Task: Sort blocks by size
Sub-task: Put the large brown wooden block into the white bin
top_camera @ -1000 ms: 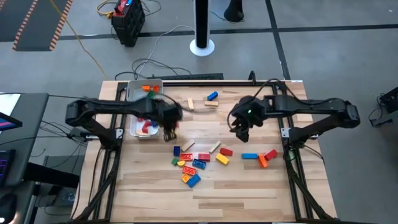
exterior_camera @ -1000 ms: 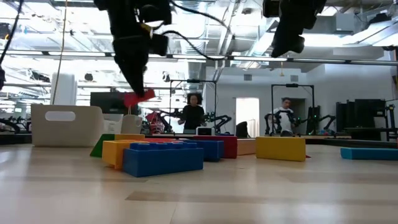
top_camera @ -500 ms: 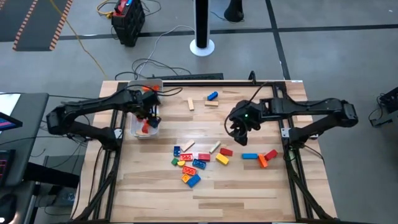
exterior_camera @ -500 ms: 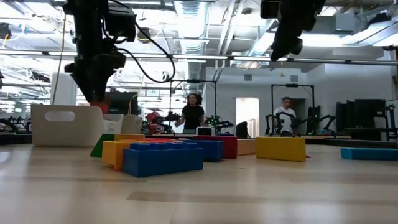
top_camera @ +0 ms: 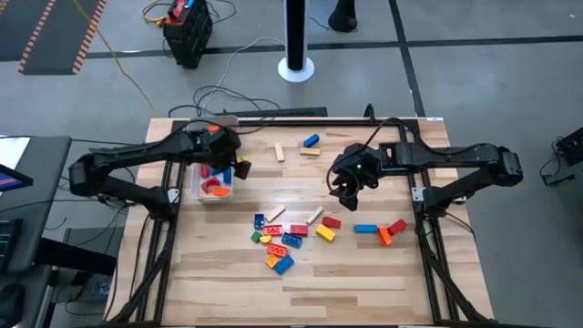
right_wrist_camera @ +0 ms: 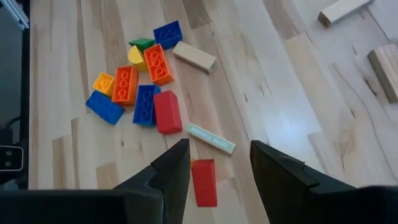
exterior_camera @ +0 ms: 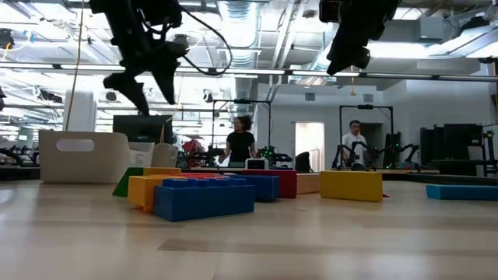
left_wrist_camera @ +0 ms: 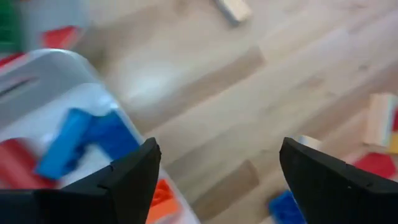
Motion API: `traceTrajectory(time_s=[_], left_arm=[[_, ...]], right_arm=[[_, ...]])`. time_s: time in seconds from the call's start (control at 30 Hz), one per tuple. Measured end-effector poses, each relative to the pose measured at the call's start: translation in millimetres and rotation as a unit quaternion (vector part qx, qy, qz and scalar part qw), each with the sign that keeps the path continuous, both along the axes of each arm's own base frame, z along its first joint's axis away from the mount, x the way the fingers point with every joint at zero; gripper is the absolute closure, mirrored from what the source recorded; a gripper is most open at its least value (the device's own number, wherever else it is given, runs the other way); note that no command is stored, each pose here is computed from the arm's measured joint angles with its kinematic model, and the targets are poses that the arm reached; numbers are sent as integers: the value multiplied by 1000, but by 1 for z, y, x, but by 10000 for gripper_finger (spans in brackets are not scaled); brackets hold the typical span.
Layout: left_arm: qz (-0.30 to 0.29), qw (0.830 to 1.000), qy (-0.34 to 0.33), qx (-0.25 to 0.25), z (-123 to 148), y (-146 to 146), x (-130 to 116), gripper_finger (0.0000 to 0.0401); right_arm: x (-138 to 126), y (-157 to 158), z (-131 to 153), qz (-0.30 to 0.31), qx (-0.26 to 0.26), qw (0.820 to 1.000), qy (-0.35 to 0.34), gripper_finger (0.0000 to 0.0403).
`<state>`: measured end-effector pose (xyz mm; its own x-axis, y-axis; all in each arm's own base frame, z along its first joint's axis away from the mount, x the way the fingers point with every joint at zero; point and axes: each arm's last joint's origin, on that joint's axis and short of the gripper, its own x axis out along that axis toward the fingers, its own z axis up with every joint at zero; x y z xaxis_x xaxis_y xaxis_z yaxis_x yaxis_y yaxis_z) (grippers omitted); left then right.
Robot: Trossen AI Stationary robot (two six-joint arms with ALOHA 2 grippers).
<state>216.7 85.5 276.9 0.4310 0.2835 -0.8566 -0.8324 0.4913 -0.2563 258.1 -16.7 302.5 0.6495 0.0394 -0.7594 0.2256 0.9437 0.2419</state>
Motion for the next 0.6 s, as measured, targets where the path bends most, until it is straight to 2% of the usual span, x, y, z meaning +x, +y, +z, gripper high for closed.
traceTrajectory(time_s=[0.2, 0.33, 0.5, 0.6], left_arm=[[-109, 992, -53, 31, -2, -29, 33, 108], [-130, 988, -77, 18, -14, -49, 58, 119], [-160, 986, -33, -11, -49, -83, 89, 135], [-173, 985, -4, 1, -60, -97, 106, 144]], right_arm=[[-2, 10, -2, 63, -30, 997, 13, 209], [-3, 7, -2, 51, -36, 998, 17, 209], [-3, -3, -3, 8, -44, 999, 21, 209], [-5, -7, -3, -7, -43, 999, 29, 209]])
